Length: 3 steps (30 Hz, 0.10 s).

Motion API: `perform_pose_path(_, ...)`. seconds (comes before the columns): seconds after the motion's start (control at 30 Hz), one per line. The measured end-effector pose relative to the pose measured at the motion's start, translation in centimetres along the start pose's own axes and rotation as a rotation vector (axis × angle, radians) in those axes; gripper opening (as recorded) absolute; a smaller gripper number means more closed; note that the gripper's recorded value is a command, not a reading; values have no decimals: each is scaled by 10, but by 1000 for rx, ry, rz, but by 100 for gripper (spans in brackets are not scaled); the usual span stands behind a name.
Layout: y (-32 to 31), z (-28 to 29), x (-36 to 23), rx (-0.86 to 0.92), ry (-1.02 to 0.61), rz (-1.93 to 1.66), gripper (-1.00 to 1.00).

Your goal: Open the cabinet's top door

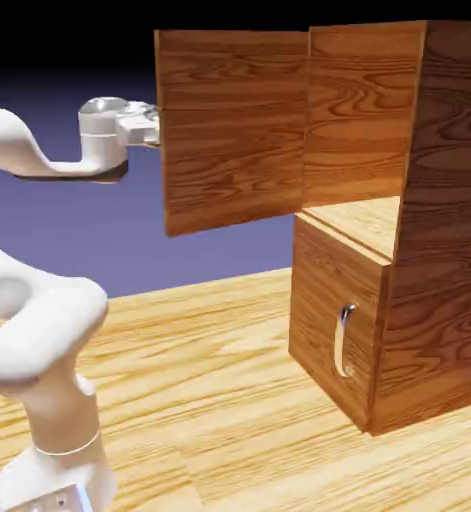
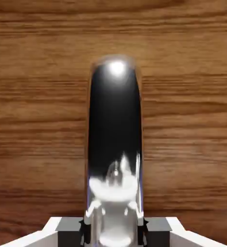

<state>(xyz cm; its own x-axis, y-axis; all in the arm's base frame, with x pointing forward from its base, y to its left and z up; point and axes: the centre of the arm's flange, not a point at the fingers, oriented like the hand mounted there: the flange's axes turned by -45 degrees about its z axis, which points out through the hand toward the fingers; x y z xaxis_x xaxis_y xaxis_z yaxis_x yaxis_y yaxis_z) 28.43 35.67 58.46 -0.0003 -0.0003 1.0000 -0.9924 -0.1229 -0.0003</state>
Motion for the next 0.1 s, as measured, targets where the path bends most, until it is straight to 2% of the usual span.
perform_pose_path(0.07,-7,-12,0,-45,0,0,-100)
perform_pose_path(0.1,-9,-15,0,-60,0,0,100)
